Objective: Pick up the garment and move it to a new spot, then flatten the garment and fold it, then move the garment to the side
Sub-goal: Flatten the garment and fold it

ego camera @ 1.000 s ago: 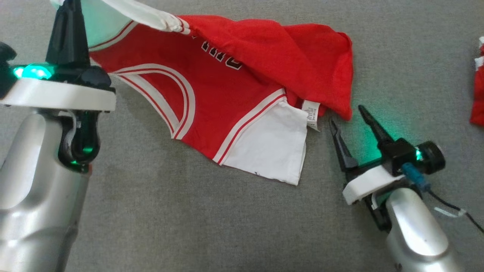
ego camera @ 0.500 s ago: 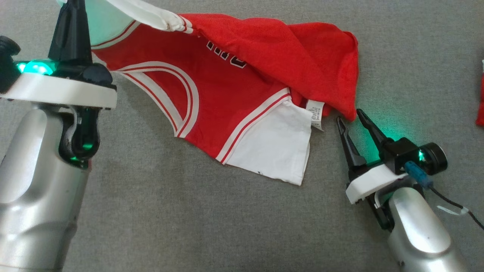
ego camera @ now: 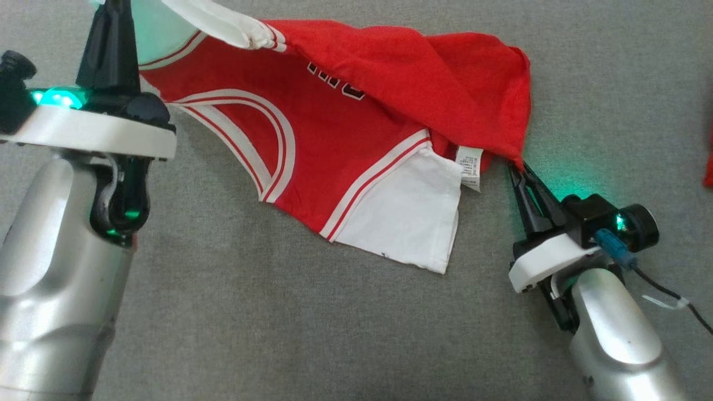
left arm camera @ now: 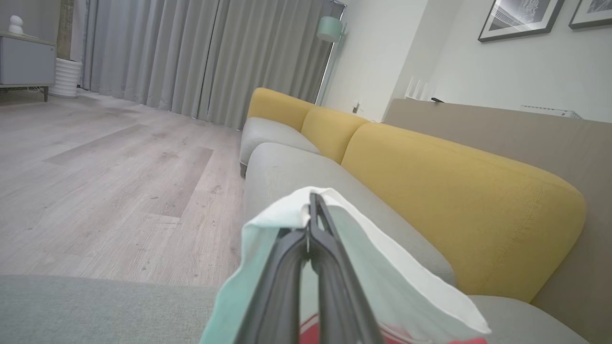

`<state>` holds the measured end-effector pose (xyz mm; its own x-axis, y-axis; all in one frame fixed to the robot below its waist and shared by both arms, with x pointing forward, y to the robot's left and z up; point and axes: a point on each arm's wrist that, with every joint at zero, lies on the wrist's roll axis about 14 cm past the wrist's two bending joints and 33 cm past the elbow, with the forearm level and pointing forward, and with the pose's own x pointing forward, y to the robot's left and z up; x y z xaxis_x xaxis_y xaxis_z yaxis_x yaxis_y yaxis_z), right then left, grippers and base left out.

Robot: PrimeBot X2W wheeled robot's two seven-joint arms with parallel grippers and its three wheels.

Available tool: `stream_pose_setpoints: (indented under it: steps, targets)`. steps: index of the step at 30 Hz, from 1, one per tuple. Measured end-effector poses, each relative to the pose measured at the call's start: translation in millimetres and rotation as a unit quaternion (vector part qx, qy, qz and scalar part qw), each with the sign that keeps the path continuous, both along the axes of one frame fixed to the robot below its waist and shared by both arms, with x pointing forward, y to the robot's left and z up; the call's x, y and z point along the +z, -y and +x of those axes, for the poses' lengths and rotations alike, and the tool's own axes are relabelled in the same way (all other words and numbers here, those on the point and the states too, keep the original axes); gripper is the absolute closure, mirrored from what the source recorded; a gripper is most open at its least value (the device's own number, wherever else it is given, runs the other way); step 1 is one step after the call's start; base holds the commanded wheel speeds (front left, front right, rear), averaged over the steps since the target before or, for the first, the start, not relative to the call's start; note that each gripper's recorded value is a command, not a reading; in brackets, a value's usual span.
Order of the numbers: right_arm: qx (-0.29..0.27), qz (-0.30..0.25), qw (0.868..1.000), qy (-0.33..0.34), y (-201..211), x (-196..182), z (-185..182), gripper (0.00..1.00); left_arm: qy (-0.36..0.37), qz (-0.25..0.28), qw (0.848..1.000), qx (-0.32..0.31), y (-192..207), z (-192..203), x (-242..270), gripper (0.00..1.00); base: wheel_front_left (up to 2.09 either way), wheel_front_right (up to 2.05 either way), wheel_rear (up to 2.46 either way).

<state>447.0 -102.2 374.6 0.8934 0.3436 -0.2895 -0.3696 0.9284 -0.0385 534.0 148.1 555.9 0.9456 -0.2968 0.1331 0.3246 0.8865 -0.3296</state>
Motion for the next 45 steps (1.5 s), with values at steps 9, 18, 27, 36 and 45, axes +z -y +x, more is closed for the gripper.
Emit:
stream_pose_setpoints:
  steps: [9, 18, 27, 36, 45]
  targets:
    - [-0.056, -0.008, 0.988, 0.143, 44, 96, 27, 1.00, 0.060, -0.023, 0.998, -0.004, 3, -14, 49, 1.00, 0.00, 0.00, 0.00]
    - [-0.070, -0.083, 0.921, 0.374, 109, 300, 30, 1.00, 0.218, -0.083, 0.971, -0.044, 14, -52, 219, 1.00, 0.00, 0.00, 0.00]
    - [-0.053, -0.134, 0.851, 0.505, 116, 471, -19, 1.00, 0.384, -0.098, 0.913, -0.097, 39, -126, 385, 1.00, 0.00, 0.00, 0.00]
    - [-0.022, -0.161, 0.887, 0.433, 92, 445, 68, 1.00, 0.291, -0.063, 0.953, -0.045, 37, -17, 349, 1.00, 0.00, 0.00, 0.00]
    - [-0.017, -0.119, 0.910, 0.396, 71, 384, 164, 1.00, 0.260, -0.026, 0.965, 0.015, 17, 84, 275, 1.00, 0.00, 0.00, 0.00]
